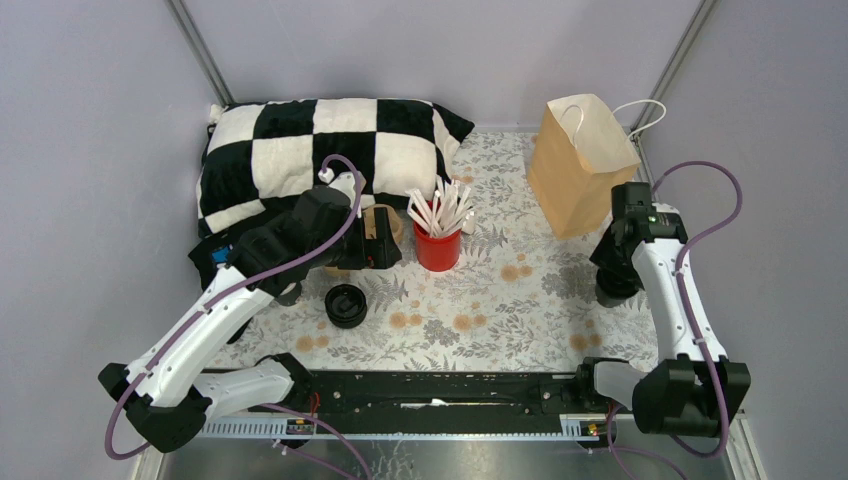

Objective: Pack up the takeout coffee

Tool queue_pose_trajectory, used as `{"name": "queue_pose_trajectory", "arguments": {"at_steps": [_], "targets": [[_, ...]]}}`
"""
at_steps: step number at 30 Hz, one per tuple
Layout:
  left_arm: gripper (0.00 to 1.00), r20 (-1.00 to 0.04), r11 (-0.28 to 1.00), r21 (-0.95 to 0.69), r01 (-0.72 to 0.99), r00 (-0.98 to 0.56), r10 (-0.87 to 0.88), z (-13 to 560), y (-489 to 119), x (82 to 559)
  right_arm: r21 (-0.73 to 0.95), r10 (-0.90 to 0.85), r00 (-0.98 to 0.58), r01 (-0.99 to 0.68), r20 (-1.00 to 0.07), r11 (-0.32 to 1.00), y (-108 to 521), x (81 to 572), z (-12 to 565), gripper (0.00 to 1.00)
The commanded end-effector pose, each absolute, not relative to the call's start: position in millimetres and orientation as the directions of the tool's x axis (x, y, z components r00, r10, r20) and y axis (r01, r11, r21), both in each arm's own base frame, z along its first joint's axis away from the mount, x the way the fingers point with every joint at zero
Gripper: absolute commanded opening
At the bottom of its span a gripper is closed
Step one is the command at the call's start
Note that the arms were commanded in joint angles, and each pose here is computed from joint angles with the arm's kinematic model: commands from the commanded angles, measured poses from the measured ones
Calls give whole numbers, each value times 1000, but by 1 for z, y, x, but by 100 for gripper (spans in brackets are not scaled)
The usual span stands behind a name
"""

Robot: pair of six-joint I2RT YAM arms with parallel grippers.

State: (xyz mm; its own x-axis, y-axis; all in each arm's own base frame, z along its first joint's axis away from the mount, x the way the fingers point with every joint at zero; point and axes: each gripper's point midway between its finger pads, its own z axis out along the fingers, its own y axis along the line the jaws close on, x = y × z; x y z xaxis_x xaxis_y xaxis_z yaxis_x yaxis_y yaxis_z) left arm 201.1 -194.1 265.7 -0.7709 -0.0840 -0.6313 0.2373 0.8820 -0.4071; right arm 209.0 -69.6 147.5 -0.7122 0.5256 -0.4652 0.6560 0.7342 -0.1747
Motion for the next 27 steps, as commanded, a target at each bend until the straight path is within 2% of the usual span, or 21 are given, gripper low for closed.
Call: {"name": "queue_pose_trajectory", "arguments": {"at_steps": [1,4,7,17,21,25,27], "targets": [[94,-684,873,-394,287,-726,-70,289,-192,205,-264,528,-692,697,-492,667,-104,207,148,66],[95,-698,878,-380,293,-714,-64,292,-188,206,-251,569,-645,745,-511,618,-122,203,147,67],[95,-710,881,-368,297,-702,-59,295,-185,207,-235,601,-635,757,-486,610,-126,202,140,67],[95,-720,890,-348,295,-692,-52,295,-180,210,-143,640,-629,753,-441,642,-109,210,130,68],[95,-717,892,-346,291,-696,-51,293,-180,211,-55,651,-637,731,-413,680,-94,219,124,68],[95,-715,893,-347,286,-697,-54,293,-181,213,-35,646,-633,725,-428,687,-91,220,121,71],[95,-713,894,-347,284,-699,-55,293,-182,214,-45,644,-646,719,-410,693,-91,219,119,78]]}}
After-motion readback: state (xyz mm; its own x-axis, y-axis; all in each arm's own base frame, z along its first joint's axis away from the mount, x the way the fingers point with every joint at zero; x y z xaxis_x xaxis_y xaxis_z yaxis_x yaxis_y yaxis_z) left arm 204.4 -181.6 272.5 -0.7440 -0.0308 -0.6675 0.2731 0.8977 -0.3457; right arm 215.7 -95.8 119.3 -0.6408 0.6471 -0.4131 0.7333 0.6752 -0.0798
